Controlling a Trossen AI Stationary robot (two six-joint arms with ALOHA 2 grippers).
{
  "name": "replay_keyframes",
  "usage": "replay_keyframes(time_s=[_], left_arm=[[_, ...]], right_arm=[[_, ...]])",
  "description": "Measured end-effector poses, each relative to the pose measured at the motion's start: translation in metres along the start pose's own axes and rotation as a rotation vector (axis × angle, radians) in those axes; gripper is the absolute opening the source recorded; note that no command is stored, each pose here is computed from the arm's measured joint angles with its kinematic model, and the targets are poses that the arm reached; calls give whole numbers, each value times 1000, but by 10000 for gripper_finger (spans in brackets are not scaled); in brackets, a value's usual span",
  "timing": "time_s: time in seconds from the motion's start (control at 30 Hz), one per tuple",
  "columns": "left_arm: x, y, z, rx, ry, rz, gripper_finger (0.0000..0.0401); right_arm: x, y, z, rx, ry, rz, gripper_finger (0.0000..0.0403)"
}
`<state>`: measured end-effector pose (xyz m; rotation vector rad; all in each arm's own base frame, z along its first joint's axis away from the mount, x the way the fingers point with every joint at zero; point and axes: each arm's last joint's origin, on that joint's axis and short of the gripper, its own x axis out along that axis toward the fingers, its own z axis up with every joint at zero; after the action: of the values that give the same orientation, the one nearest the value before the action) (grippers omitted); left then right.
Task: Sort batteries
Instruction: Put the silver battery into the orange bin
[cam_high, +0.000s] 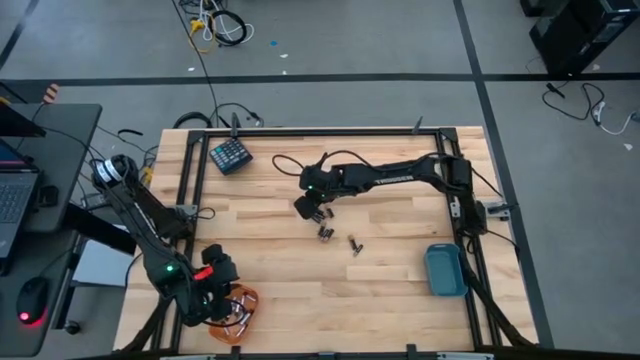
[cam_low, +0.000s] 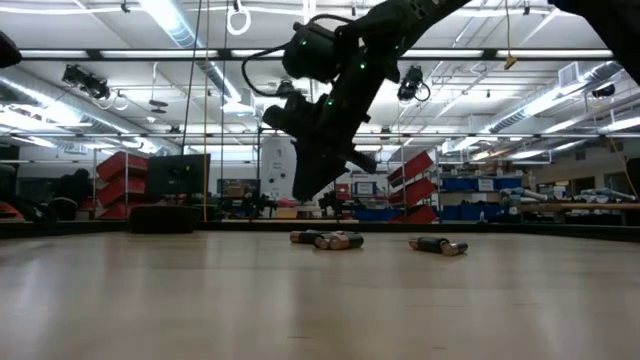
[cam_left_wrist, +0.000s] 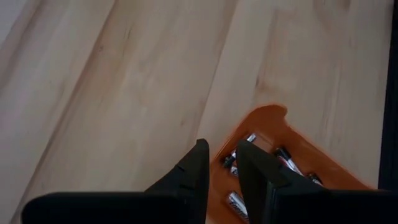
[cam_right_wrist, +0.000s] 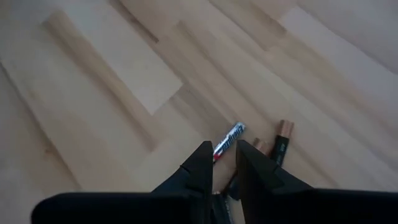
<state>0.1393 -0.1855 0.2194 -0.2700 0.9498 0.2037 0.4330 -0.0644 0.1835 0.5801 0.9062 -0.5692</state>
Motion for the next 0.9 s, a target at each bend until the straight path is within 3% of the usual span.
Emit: replay_keyframes(time_s=[0.33, 0.9], left_arm=[[1, -1, 0, 7, -14, 5, 78], [1, 0, 1, 10, -36, 15, 78]], right_arm=[[29, -2, -10, 5, 31, -32, 57], [43, -3, -15, -21, 35, -37, 58]])
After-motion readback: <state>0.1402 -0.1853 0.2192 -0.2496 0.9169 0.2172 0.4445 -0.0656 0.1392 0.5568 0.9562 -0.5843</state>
